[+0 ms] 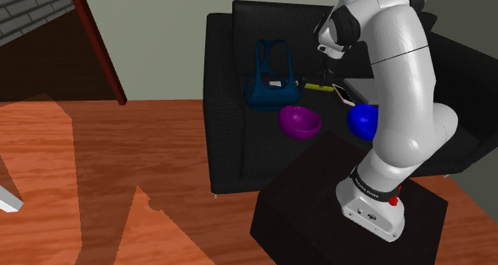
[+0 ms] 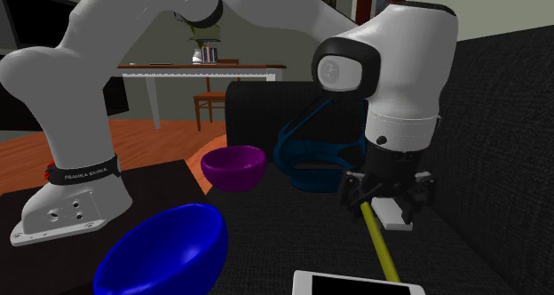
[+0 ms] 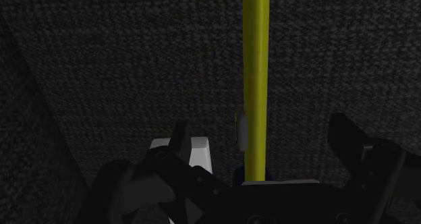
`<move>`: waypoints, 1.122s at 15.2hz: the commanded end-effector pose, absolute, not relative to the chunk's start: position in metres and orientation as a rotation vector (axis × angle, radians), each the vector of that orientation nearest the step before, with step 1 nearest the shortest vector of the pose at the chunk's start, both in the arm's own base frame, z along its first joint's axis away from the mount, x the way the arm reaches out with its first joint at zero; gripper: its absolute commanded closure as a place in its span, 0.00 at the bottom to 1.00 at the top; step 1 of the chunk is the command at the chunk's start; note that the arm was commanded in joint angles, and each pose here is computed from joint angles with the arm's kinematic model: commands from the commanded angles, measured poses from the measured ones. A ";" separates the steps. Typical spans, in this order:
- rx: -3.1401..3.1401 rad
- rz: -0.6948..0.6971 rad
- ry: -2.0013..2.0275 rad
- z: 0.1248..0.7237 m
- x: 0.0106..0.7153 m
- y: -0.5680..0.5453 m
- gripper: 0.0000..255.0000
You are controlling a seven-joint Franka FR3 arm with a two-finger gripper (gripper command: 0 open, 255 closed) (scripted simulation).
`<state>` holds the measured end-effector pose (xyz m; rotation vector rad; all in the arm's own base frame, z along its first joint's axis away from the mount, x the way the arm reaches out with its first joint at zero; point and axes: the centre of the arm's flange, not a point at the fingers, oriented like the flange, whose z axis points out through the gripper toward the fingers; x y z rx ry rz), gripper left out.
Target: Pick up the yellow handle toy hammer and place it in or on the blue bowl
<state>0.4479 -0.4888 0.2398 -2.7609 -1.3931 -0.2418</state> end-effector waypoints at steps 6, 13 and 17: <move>-2.758 -0.244 -1.397 0.207 0.453 -0.487 0.00; -2.758 -0.244 -1.397 0.207 0.453 -0.487 0.00; -2.758 -0.244 -1.397 0.207 0.453 -0.487 1.00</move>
